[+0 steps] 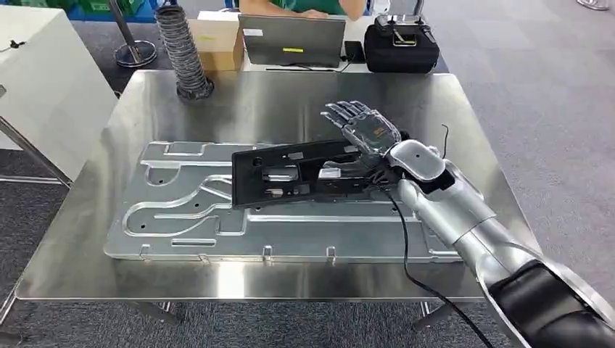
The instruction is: Take the parts from the cabinet and place them on the table.
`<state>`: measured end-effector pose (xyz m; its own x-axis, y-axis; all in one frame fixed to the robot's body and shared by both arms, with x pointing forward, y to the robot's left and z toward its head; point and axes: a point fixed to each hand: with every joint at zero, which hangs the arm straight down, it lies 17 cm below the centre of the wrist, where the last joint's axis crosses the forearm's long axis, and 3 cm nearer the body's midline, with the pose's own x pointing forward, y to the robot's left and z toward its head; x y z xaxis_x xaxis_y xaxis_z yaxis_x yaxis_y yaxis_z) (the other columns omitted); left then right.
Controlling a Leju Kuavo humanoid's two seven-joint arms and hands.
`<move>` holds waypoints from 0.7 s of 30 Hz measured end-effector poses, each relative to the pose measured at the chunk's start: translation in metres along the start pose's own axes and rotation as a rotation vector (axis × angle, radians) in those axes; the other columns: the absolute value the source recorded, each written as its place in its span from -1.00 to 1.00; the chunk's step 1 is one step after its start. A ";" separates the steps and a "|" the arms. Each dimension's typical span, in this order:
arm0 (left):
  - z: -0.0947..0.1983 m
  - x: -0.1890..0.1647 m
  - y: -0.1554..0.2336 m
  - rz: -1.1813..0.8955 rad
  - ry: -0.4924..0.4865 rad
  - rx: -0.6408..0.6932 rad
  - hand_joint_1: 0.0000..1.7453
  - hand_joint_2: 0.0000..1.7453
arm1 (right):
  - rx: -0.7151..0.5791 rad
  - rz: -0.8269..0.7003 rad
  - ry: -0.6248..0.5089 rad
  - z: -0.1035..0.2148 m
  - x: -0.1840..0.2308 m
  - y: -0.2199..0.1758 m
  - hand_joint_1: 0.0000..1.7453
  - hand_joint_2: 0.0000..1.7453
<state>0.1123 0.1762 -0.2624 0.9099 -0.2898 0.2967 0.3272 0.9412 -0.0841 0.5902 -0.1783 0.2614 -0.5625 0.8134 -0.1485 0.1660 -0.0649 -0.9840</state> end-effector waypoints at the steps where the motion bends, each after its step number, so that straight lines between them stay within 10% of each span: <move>1: 0.000 0.000 0.000 0.001 0.000 -0.001 -1.00 -1.00 | -0.001 0.000 -0.001 0.000 0.001 0.000 -1.00 -1.00; 21: 0.000 0.003 -0.005 0.005 -0.003 -0.014 -1.00 -1.00 | 0.004 0.012 0.003 -0.006 -0.002 -0.006 -1.00 -1.00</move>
<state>0.1130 0.1703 -0.2610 0.9108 -0.2849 0.2988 0.3264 0.9401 -0.0987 0.5953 -0.1766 0.2682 -0.5581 0.8142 -0.1600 0.1696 -0.0768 -0.9825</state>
